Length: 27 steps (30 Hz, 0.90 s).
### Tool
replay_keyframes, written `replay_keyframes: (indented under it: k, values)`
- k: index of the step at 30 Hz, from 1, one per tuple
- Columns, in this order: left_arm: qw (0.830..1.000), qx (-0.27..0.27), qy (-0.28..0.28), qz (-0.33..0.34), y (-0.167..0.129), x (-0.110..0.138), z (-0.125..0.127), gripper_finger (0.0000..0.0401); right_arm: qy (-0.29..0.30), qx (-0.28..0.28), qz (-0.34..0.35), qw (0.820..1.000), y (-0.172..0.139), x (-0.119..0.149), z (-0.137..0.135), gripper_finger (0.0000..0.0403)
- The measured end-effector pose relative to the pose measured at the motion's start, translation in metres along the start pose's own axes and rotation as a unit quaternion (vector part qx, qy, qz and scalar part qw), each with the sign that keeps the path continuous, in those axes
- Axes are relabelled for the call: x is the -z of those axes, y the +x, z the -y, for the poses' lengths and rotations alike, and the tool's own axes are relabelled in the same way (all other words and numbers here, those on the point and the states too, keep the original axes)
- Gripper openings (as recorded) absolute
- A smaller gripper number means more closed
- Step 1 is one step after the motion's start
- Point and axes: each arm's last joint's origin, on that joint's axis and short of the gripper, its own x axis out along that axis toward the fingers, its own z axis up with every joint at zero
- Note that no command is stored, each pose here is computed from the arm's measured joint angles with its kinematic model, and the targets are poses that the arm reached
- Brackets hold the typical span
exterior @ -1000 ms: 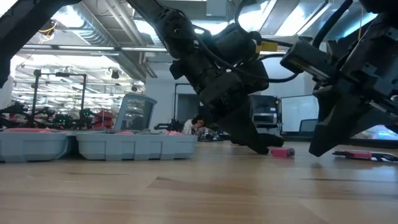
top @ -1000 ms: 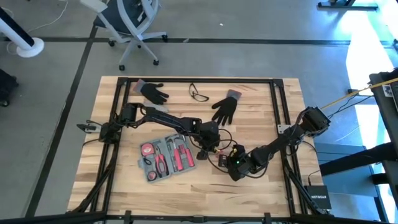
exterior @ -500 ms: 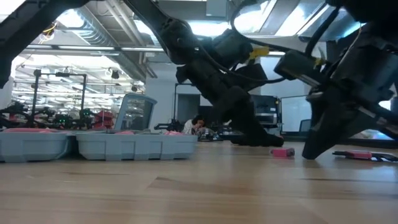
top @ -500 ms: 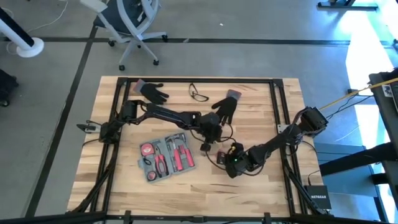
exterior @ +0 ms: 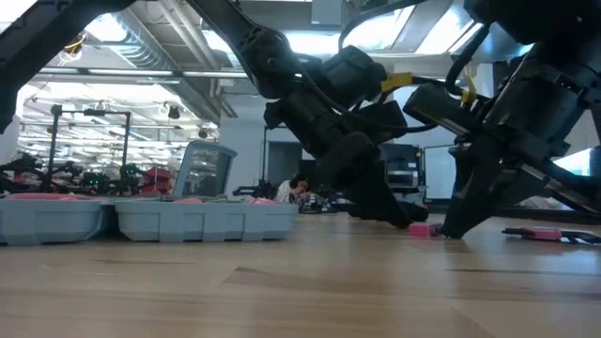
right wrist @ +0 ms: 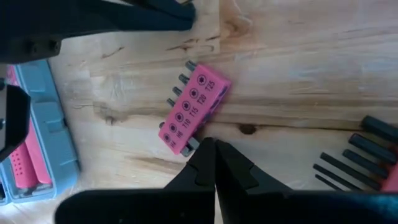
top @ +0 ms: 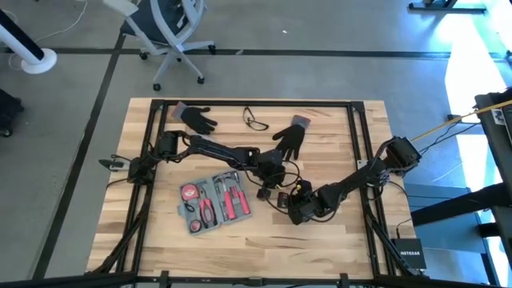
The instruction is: Prefit tool cases
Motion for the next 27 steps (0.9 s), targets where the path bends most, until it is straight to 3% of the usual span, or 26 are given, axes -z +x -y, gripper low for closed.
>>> replay_keyframes:
  k: [10, 15, 23, 27]
  values:
    - [1.000, 0.000, -0.022, 0.008, 0.002, -0.003, 0.006, 0.0000, 0.014, -0.008, 0.004, 1.000, 0.000, 0.000, -0.001, 0.0000]
    - [0.999, -0.029, 0.001, -0.025, 0.000, -0.002, 0.012, 0.0000, 0.015, -0.011, 0.007, 1.000, 0.001, 0.000, -0.001, 0.0000]
    - [0.996, -0.043, -0.049, -0.064, -0.014, 0.010, -0.015, 0.0000, 0.016, -0.013, 0.007, 1.000, 0.001, 0.000, -0.001, 0.0000]
    - [0.997, -0.026, -0.035, -0.062, -0.015, 0.012, -0.018, 0.0000, 0.016, -0.014, 0.006, 1.000, 0.001, 0.000, -0.002, 0.0000]
